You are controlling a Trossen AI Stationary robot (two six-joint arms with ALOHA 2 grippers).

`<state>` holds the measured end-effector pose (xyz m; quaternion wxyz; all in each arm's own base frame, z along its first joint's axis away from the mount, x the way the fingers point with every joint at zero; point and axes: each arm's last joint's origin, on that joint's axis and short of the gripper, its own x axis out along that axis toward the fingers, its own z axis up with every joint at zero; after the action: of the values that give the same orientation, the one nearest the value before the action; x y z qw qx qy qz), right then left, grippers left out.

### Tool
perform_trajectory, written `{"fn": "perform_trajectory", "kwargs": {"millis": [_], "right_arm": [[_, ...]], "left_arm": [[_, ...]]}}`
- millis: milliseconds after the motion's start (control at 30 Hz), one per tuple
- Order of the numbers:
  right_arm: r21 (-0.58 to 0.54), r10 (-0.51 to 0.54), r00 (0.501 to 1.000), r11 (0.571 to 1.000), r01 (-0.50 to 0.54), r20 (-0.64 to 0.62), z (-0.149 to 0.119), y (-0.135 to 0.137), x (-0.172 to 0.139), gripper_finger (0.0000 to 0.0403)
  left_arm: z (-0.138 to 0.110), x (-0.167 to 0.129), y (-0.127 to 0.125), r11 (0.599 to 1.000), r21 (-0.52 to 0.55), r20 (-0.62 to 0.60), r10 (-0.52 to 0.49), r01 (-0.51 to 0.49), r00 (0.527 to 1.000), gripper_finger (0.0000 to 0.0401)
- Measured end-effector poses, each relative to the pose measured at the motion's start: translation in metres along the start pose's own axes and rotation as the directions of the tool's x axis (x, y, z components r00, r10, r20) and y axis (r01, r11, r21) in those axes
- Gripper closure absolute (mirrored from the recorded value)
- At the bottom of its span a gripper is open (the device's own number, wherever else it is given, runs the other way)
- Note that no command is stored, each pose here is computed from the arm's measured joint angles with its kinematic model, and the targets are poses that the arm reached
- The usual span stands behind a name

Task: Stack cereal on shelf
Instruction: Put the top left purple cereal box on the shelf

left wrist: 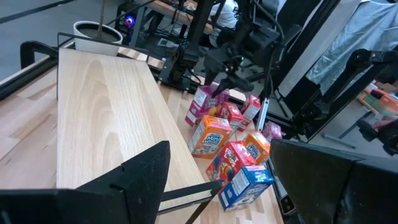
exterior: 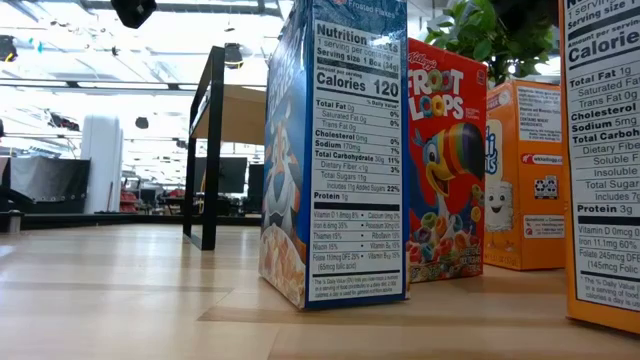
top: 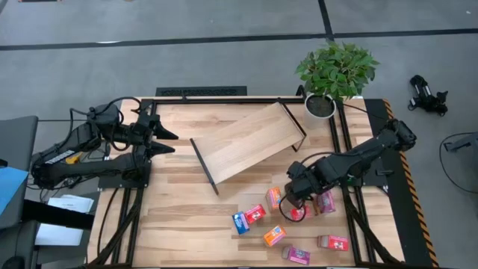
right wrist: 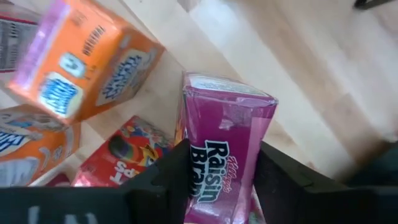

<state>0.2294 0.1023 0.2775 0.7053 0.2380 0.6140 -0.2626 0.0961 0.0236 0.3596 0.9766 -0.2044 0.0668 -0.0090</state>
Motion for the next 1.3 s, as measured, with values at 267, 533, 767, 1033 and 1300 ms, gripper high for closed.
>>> {"fn": "perform_trajectory", "kwargs": {"millis": [267,533,767,1033,1300], "right_arm": [[-0.074,-0.055,0.998,0.996,0.054,-0.003,0.024,-0.020,-0.047,0.0241],[-0.203,0.097,0.989,0.976,-0.072,0.116,0.054,-0.031,-0.097,0.0241],[-0.415,0.273,0.909,0.901,-0.126,0.316,0.091,-0.028,-0.123,0.0244],[-0.671,0.305,0.866,0.740,0.048,0.397,0.140,-0.003,-0.115,0.0240],[-0.802,0.260,0.860,0.545,0.245,0.439,0.185,0.044,-0.098,0.0242]], "left_arm": [[0.000,0.000,0.000,1.000,0.000,0.001,0.002,-0.002,1.000,0.0133],[0.000,0.000,0.000,1.000,0.000,0.001,0.002,-0.002,1.000,0.0133],[0.000,0.000,0.001,1.000,0.000,0.007,0.020,-0.020,1.000,0.0133],[0.000,0.000,0.001,1.000,0.000,0.008,0.021,-0.021,1.000,0.0133],[-0.001,0.000,0.002,0.999,-0.005,0.004,0.045,-0.045,0.999,0.0133]]}}
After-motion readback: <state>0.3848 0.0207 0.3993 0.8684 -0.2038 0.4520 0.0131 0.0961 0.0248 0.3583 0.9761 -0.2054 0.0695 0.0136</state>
